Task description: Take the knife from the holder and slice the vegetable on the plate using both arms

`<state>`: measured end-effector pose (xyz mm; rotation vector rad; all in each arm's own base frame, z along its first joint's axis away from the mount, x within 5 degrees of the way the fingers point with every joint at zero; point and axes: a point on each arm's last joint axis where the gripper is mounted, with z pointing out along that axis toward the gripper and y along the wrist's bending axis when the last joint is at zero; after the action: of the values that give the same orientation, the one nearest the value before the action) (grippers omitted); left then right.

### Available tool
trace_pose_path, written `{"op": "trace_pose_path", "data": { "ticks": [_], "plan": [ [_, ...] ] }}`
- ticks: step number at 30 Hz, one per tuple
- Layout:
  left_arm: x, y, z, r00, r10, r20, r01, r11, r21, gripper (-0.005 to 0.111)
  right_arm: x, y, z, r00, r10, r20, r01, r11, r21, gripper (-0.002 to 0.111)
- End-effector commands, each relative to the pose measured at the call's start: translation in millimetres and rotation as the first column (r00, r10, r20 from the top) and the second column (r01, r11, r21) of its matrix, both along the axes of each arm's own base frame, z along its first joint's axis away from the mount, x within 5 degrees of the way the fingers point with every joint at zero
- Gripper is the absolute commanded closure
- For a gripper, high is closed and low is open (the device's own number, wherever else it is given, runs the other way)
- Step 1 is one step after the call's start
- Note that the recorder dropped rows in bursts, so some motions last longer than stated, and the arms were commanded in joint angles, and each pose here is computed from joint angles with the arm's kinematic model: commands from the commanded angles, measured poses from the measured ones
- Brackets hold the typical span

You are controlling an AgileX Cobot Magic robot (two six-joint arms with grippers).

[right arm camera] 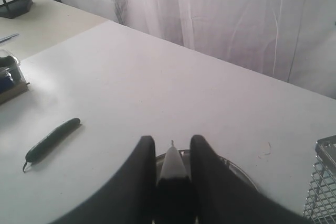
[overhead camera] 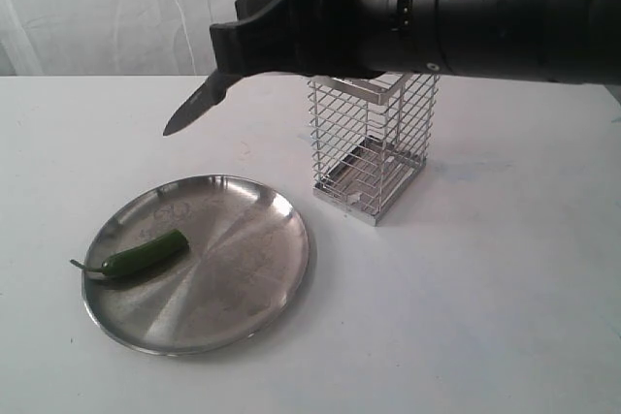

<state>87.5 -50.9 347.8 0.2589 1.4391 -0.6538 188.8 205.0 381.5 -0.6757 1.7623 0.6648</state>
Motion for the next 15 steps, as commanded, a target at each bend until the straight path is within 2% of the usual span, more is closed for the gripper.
{"op": "trace_pose_path", "data": {
  "ticks": [1, 2, 3, 5, 7, 8, 11, 15],
  "plan": [
    [60.2, -19.6, -26.0, 0.954, -0.12, -0.275, 0.152, 0.984, 0.096, 0.105, 0.5, 0.2, 5.3, 0.999, -0.005, 0.048, 0.003, 0.999, 0.039, 0.108],
    [70.4, -21.2, -39.5, 0.932, -0.119, -0.342, 0.161, 0.982, 0.095, 0.102, 0.6, 0.2, 5.9, 0.999, -0.006, 0.052, 0.004, 0.999, 0.044, 0.108],
    [85.1, -22.2, -63.8, 0.889, -0.1, -0.447, 0.154, 0.984, 0.085, 0.094, 1.0, 0.3, 7.9, 0.998, -0.009, 0.064, 0.005, 0.998, 0.056, 0.108],
    [99.5, -24.1, -92.9, 0.842, -0.091, -0.532, 0.163, 0.983, 0.09, 0.083, 1.5, 0.4, 10.3, 0.997, -0.014, 0.082, 0.008, 0.997, 0.076, 0.108],
    [106.6, -29.7, -103.7, 0.848, -0.154, -0.506, 0.209, 0.976, 0.053, 0.079, 1.7, 0.4, 11.2, 0.996, -0.016, 0.089, 0.008, 0.997, 0.083, 0.108],
    [109.4, -31.3, -107.0, 0.851, -0.167, -0.499, 0.236, 0.968, 0.08, 0.08, 1.7, 0.4, 11.2, 0.996, -0.016, 0.089, 0.008, 0.997, 0.083, 0.108],
    [121.8, -29.5, -112.8, 0.852, -0.116, -0.511, 0.215, 0.967, 0.137, 0.085, 1.9, 0.4, 12.3, 0.996, -0.02, 0.091, 0.011, 0.995, 0.097, 0.108],
    [140.6, -32.6, -96.9, 0.877, -0.125, -0.464, 0.216, 0.965, 0.147, 0.086, 2.4, 0.8, 12.8, 0.996, -0.023, 0.09, 0.013, 0.994, 0.11, 0.108]
  ]
}}
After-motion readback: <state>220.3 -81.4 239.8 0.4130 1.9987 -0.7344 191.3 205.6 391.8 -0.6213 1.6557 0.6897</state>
